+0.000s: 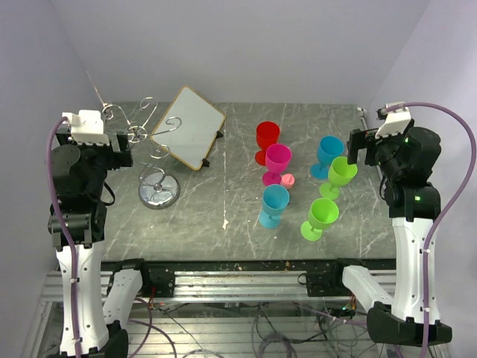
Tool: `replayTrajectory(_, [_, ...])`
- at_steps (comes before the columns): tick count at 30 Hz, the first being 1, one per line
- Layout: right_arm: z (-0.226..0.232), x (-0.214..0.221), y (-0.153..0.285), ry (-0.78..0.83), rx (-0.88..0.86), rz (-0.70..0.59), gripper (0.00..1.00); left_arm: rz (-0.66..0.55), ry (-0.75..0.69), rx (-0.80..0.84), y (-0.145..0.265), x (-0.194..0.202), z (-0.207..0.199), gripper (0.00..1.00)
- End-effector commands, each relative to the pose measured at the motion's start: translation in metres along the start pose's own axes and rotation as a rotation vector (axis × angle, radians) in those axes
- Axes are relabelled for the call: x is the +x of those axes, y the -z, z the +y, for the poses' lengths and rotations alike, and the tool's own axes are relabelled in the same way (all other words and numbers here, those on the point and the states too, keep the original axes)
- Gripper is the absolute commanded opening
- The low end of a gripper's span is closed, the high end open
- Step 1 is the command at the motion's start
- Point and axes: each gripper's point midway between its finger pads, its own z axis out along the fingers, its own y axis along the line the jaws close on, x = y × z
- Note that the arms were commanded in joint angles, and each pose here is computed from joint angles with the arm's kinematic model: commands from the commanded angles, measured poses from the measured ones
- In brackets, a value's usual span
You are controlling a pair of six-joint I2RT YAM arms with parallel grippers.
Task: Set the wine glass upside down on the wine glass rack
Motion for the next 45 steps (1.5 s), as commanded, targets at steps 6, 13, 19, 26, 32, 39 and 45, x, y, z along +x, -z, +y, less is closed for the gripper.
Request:
replayTrajectory(6, [0.007,-0.004,-0.002,0.025,-0.042,-0.022,1.00,-0.047,0.018,0.023,-0.001,-0.013,-0.004,0.99])
replayTrajectory(13, [0.026,0.004,-0.001,0.092,-0.172,0.018,1.00,-0.033,-0.029,0.092,0.002,-0.014,-0.014,0.99])
replayTrajectory(19, [0.060,0.015,0.007,0.146,-0.385,0.037,1.00,-0.041,-0.047,0.183,-0.004,-0.020,-0.029,0.99])
replayTrajectory(26, [0.081,0.011,0.020,0.167,-0.501,-0.026,1.00,0.031,-0.082,0.308,-0.018,-0.014,-0.046,0.99])
replayTrajectory(32, [0.092,0.015,0.018,0.127,-0.554,-0.041,1.00,0.147,-0.068,0.361,-0.034,-0.010,-0.051,0.99])
replayTrajectory(39, [0.098,0.018,0.018,0.109,-0.590,-0.033,1.00,0.233,-0.089,0.393,-0.054,0.004,-0.052,0.98])
replayTrajectory(45, [0.095,0.022,0.012,0.097,-0.569,-0.013,1.00,0.270,-0.107,0.411,-0.058,0.011,-0.053,0.92])
